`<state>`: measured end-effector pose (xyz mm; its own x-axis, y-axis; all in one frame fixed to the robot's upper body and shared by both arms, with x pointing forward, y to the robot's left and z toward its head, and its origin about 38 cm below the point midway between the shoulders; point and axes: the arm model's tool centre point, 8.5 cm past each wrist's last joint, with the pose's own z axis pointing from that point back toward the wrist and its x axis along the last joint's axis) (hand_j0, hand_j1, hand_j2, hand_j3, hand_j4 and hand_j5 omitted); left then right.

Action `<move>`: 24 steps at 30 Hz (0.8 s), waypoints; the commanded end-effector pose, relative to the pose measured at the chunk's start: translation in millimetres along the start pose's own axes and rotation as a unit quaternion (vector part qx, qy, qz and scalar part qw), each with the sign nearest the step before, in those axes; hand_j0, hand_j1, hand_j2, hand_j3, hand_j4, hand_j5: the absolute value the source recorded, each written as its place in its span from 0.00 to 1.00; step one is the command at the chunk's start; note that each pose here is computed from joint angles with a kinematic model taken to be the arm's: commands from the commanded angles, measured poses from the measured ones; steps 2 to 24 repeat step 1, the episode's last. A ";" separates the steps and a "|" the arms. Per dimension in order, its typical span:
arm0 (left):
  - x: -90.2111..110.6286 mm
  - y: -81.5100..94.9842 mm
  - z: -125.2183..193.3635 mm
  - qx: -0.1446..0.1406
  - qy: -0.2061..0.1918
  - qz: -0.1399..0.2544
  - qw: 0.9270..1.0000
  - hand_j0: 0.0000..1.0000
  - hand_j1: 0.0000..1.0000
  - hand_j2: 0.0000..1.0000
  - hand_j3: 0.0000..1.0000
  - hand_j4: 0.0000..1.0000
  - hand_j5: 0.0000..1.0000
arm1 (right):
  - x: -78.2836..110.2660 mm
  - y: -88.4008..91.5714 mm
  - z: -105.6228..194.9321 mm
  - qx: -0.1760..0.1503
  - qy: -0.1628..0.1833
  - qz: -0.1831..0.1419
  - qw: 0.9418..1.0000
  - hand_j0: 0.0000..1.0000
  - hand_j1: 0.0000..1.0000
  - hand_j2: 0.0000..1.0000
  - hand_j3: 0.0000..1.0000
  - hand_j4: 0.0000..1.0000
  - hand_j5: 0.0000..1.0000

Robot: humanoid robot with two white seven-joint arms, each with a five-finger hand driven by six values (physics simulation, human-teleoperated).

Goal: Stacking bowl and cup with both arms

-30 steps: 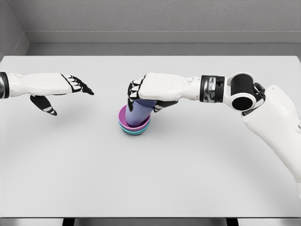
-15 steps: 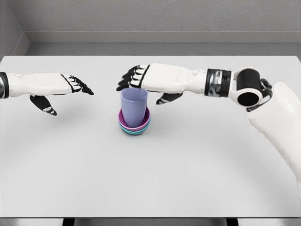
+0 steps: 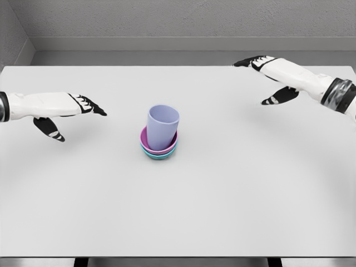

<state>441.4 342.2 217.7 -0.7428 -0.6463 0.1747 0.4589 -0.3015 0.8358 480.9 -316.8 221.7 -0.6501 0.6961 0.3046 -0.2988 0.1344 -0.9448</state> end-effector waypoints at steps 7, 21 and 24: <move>-0.8 0.4 1.1 0.002 0.001 0.003 1.000 1.00 1.00 1.00 1.00 1.00 1.00 | -14.2 -7.0 14.4 -0.015 0.021 -0.011 1.000 1.00 1.00 1.00 1.00 1.00 1.00; -0.8 0.4 1.1 0.002 0.001 0.003 1.000 1.00 1.00 1.00 1.00 1.00 1.00 | -14.2 -7.0 14.4 -0.015 0.021 -0.011 1.000 1.00 1.00 1.00 1.00 1.00 1.00; -0.8 0.4 1.1 0.002 0.001 0.003 1.000 1.00 1.00 1.00 1.00 1.00 1.00 | -14.2 -7.0 14.4 -0.015 0.021 -0.011 1.000 1.00 1.00 1.00 1.00 1.00 1.00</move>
